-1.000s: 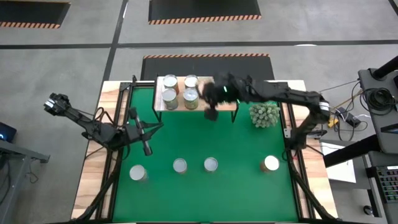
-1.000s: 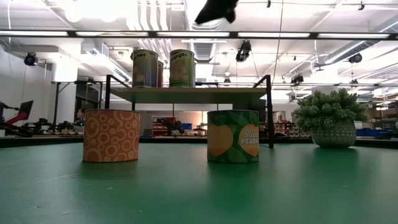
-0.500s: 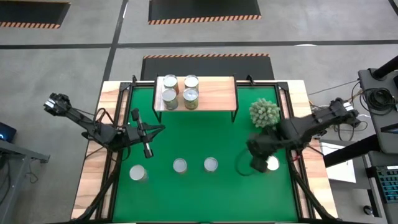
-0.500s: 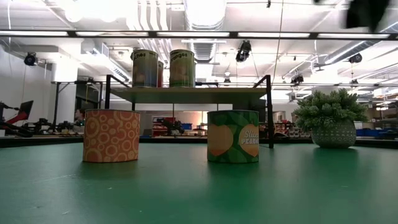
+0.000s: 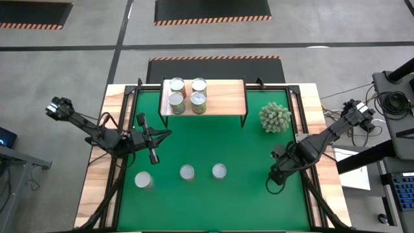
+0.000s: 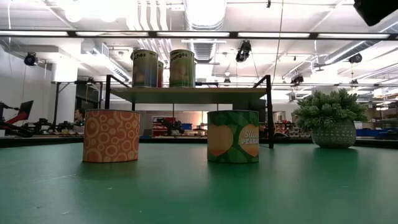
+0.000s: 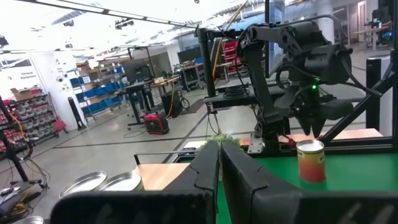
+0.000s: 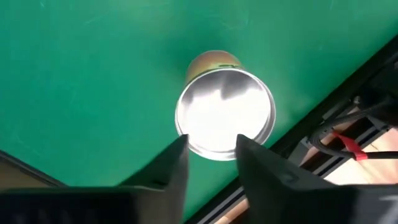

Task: Pick and place cans onto a shelf
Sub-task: Put the canned pineapple on the shelf

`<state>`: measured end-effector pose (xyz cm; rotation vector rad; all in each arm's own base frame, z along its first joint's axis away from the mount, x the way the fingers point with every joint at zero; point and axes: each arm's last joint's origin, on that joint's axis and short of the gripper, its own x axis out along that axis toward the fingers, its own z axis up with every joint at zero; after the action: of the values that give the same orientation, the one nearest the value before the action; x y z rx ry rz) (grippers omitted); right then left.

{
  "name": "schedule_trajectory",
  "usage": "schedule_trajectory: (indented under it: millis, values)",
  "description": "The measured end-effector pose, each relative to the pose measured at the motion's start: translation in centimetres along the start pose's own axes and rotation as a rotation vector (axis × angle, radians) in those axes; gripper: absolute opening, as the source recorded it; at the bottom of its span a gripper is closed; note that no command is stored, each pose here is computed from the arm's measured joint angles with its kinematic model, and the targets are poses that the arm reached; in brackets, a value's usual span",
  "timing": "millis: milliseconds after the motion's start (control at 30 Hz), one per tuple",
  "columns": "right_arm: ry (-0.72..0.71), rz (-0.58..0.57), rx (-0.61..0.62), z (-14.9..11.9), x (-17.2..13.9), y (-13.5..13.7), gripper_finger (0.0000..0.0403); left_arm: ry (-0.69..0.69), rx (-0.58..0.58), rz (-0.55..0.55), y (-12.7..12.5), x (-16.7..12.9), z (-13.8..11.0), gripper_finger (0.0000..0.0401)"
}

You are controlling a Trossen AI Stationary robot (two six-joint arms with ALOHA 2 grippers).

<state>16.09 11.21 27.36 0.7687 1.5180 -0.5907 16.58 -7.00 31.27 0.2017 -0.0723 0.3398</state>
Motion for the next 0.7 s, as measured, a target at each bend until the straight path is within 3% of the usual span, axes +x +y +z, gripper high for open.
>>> schedule_trajectory:
  millis: [400, 500, 700]
  values:
    - [0.006, -0.040, 0.044, 0.0, 0.8, 0.6, 0.0357, 0.001, 0.035, 0.000, 0.0, 0.0, 0.0, 0.0000]
    - [0.013, -0.058, 0.046, 0.0, 1.2, 0.8, 0.0383, 0.000, 0.046, 0.001, 0.0, 0.0, 0.0, 0.0000]
    - [0.012, -0.093, 0.042, 0.2, 1.8, 1.2, 0.0389, -0.001, 0.048, 0.001, 0.0, 0.0, 0.0, 0.0000]
